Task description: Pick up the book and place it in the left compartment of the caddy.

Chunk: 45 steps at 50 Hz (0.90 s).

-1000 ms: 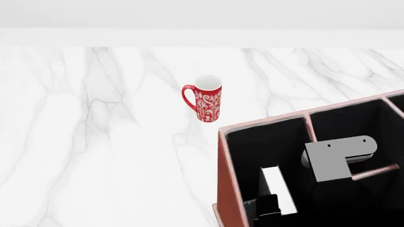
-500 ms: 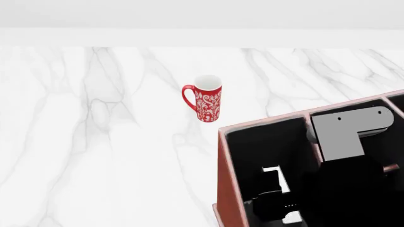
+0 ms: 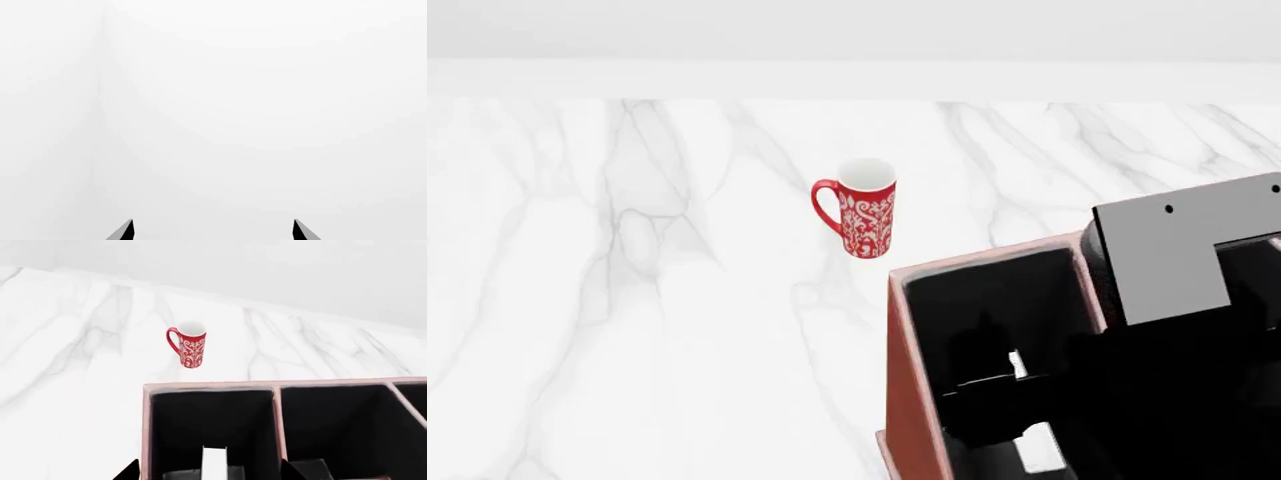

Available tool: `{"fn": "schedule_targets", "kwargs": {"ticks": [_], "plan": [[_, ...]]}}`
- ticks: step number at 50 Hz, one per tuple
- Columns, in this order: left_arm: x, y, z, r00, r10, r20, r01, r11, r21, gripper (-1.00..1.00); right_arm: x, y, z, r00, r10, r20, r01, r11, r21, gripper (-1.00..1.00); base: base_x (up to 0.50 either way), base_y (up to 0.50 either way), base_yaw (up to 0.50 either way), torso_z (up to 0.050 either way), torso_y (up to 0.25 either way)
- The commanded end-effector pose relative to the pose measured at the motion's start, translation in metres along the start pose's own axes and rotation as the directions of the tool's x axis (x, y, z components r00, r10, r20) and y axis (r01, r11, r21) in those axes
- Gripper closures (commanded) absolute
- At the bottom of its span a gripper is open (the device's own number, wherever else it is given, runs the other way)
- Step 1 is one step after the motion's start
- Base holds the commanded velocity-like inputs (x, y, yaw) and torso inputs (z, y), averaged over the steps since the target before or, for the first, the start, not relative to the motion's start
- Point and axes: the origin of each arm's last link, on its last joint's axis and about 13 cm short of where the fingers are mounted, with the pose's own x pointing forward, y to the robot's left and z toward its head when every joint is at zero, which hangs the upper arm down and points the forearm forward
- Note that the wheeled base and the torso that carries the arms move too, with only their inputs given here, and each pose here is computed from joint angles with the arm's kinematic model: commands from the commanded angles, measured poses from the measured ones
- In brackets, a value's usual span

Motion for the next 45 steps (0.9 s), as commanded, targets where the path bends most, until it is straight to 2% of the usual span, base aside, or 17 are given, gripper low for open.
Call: {"fn": "schedule_targets", "kwargs": {"ticks": [1,7,14,21,34,45], "plan": [[-0.001,0.000,0.002,1.000,0.006,0.008,-0.006,1.000,-0.004,-1.00,-0.016,0.010,0.004,0.997,-0.018,0.074,0.020,1.000,-0.017,-1.00,0.00,0.00,0.00,0.000,0.000],[-0.001,-0.002,0.002,1.000,0.009,0.014,-0.009,1.000,-0.012,-1.00,-0.024,0.013,0.003,0.992,-0.066,0.111,0.070,0.997,-0.035,-1.00,0.00,0.00,0.00,0.000,0.000],[-0.004,-0.003,0.004,1.000,0.006,0.024,-0.006,1.000,-0.022,-1.00,-0.030,0.020,-0.003,0.984,-0.074,0.160,0.079,0.997,-0.024,-1.00,0.00,0.00,0.00,0.000,0.000],[-0.004,-0.002,0.007,0.999,0.015,0.032,-0.014,0.999,-0.031,-1.00,-0.040,0.027,-0.006,0.972,-0.105,0.211,0.117,0.992,-0.047,-1.00,0.00,0.00,0.00,0.000,0.000],[-0.005,-0.002,0.009,0.999,0.016,0.040,-0.014,0.999,-0.038,-1.00,-0.057,0.040,-0.008,0.957,-0.092,0.273,0.110,0.993,-0.049,-1.00,0.00,0.00,0.00,0.000,0.000],[-0.006,-0.001,0.011,0.999,0.019,0.044,-0.017,0.999,-0.044,-1.00,-0.063,0.042,-0.011,0.942,-0.111,0.318,0.129,0.991,-0.036,-1.00,0.00,0.00,0.00,0.000,0.000]]}}
